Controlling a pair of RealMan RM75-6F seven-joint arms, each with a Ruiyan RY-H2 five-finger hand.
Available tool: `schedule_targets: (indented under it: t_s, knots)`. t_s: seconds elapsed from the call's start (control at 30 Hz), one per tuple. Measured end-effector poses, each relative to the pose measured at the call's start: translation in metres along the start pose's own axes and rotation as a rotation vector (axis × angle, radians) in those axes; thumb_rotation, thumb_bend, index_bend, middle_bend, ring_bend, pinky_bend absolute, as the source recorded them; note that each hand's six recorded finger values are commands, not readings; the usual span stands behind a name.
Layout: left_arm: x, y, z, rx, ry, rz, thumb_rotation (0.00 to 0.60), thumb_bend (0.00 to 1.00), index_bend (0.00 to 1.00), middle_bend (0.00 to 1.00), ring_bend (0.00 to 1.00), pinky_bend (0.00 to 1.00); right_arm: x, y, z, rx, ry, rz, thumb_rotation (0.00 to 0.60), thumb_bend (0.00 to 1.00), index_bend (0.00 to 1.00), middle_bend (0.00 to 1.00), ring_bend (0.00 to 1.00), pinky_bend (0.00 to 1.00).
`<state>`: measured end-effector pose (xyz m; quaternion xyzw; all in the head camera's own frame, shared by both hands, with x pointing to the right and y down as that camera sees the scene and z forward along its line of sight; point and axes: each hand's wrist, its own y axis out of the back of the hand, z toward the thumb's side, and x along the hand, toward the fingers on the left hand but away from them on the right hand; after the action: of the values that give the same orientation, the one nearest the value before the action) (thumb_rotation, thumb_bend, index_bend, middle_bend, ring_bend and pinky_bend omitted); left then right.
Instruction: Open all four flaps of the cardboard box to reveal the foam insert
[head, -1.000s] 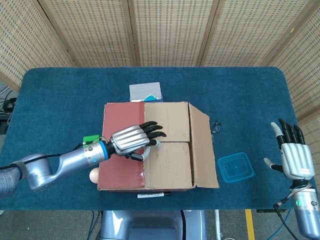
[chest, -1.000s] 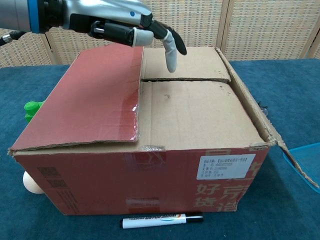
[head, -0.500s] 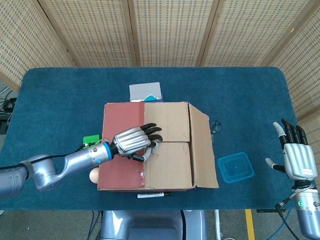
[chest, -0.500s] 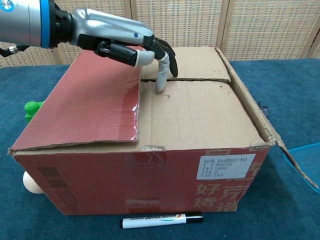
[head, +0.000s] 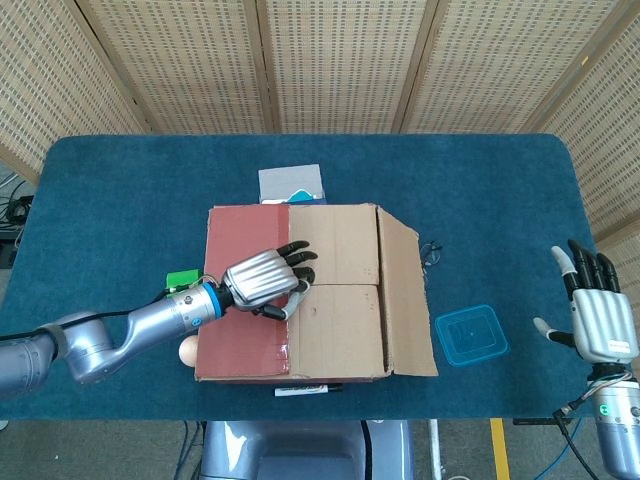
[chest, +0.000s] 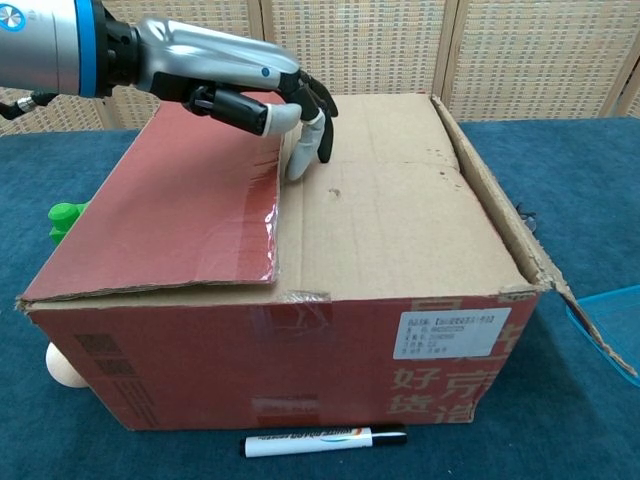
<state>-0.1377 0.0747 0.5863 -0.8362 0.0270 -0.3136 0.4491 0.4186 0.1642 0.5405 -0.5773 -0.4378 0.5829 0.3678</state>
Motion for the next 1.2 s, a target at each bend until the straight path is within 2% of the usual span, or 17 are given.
schedule_targets:
  t_s: [0.13, 0.57, 0.87, 1.2]
  knots:
    - [-0.004, 0.002, -0.003, 0.001, 0.010, 0.007, 0.059, 0.78, 0.59, 0.38, 0.15, 0.00, 0.000, 0.000, 0.000, -0.004, -0.001, -0.003, 0.600, 0.18, 0.00, 0.00, 0.00, 0.00]
    - [-0.021, 0.012, -0.017, 0.031, 0.048, 0.021, 0.057, 0.78, 0.61, 0.40, 0.17, 0.00, -0.005, 0.004, 0.000, -0.020, -0.003, -0.016, 0.600, 0.18, 0.00, 0.00, 0.00, 0.00]
    - [-0.035, 0.028, -0.024, 0.036, 0.070, 0.069, 0.059, 0.78, 0.61, 0.41, 0.18, 0.00, -0.007, 0.004, 0.002, -0.017, 0.002, -0.012, 0.600, 0.18, 0.00, 0.00, 0.00, 0.00]
    - [-0.065, 0.045, -0.035, 0.078, 0.109, 0.094, 0.058, 0.77, 0.61, 0.41, 0.18, 0.00, -0.007, 0.006, 0.005, -0.016, 0.008, -0.015, 0.600, 0.18, 0.00, 0.00, 0.00, 0.00]
